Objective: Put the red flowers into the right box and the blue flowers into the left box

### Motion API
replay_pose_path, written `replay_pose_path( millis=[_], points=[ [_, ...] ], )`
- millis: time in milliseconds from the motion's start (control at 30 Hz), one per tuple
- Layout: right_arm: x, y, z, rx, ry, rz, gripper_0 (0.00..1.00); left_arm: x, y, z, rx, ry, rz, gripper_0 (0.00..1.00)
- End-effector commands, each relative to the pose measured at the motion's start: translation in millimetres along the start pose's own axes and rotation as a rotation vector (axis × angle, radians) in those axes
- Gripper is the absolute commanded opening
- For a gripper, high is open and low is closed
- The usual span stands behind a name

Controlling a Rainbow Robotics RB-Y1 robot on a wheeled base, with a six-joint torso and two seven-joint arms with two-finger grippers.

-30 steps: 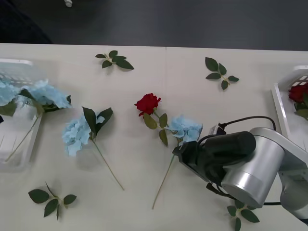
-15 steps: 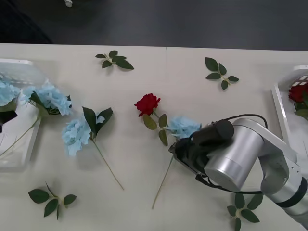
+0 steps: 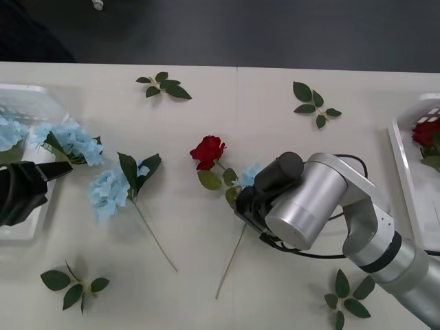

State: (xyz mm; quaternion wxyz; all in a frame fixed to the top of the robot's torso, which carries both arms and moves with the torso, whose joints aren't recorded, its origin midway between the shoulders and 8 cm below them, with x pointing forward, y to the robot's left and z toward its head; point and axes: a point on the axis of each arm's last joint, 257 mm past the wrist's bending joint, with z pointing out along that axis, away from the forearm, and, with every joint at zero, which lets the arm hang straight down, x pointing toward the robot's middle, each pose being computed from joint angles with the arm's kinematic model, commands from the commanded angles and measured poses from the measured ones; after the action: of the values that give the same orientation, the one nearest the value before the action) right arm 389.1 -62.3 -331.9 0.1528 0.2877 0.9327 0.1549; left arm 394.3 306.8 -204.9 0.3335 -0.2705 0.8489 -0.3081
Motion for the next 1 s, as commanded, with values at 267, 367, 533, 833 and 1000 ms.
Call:
replay_pose_path(
  millis=[267,367,533,833,1000],
  points=[
    [3,3,3,0.007,0.013,-0.003,1.0,49,-21,25,-0.04,0.058,-0.111,1.0],
    [1,2,7,0.007,0.011,0.002,1.0,64,-24,30,-0.085,0.098,-0.076,1.0],
    [0,-6,21,0.041,0.012,0.02,1.0,88,-28,34,-0.197,0.179,0.015,1.0],
    [1,-3,29,0.043,0.008,0.022,1.0,102,-25,45,-0.334,0.213,0.101,1.0],
    [1,-3,29,0.043,0.006,0.018,0.77,104,-16,62,-0.392,0.228,0.12,1.0]
  ],
)
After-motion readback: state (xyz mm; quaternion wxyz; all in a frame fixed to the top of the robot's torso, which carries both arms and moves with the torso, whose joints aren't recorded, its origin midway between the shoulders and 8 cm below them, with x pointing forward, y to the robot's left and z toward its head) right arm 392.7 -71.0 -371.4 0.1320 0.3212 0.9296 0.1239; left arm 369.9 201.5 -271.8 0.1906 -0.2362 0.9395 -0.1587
